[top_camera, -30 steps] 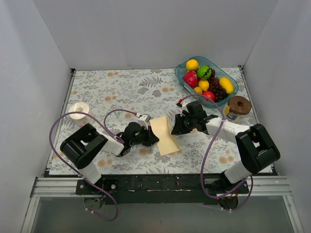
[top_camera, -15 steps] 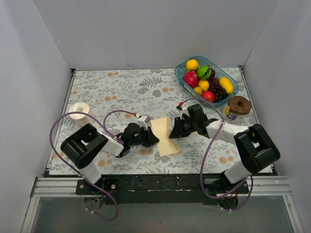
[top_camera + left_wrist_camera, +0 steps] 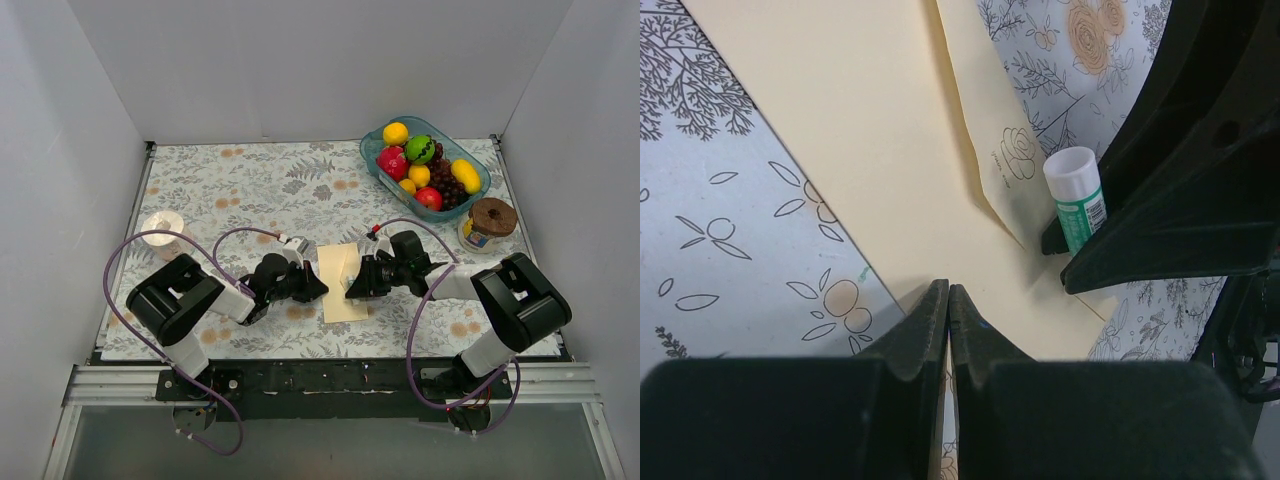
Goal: Place the letter into the envelope and seal it
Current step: Fold the envelope flap into the envelope, then seal the envelope flap on the envelope.
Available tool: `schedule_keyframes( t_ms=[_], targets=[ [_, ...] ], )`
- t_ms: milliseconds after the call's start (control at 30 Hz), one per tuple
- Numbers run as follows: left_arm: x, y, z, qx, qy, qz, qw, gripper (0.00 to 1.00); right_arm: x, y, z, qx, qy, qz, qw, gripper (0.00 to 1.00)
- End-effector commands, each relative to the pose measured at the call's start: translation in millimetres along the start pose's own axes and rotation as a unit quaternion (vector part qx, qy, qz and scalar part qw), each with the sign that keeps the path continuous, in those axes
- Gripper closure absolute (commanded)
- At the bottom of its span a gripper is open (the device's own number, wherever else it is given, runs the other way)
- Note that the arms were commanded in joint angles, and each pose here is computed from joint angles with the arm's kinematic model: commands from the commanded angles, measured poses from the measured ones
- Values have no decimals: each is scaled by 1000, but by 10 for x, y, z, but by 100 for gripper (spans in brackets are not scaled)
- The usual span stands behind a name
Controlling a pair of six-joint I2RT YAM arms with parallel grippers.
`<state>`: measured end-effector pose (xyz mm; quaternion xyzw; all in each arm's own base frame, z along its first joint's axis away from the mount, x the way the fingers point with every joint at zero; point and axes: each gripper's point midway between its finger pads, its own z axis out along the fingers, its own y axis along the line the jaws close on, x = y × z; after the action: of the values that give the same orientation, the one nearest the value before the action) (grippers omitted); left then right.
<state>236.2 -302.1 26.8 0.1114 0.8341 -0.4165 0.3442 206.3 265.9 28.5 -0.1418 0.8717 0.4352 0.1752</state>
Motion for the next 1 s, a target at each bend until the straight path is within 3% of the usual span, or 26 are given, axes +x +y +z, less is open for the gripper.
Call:
schedule_keyframes(
  t_ms=[0, 333, 967],
  targets=[
    [-116, -56, -17, 1, -12, 10, 1000, 100, 86, -76, 24, 7, 6, 3, 1000, 99],
    [-989, -565, 50, 96, -107, 61, 988, 100, 126, -158, -23, 30, 10, -8, 999, 99],
    [-803, -382, 561, 149, -45, 46, 987, 100, 117, -149, -24, 19, 13, -12, 1000, 99]
  ],
)
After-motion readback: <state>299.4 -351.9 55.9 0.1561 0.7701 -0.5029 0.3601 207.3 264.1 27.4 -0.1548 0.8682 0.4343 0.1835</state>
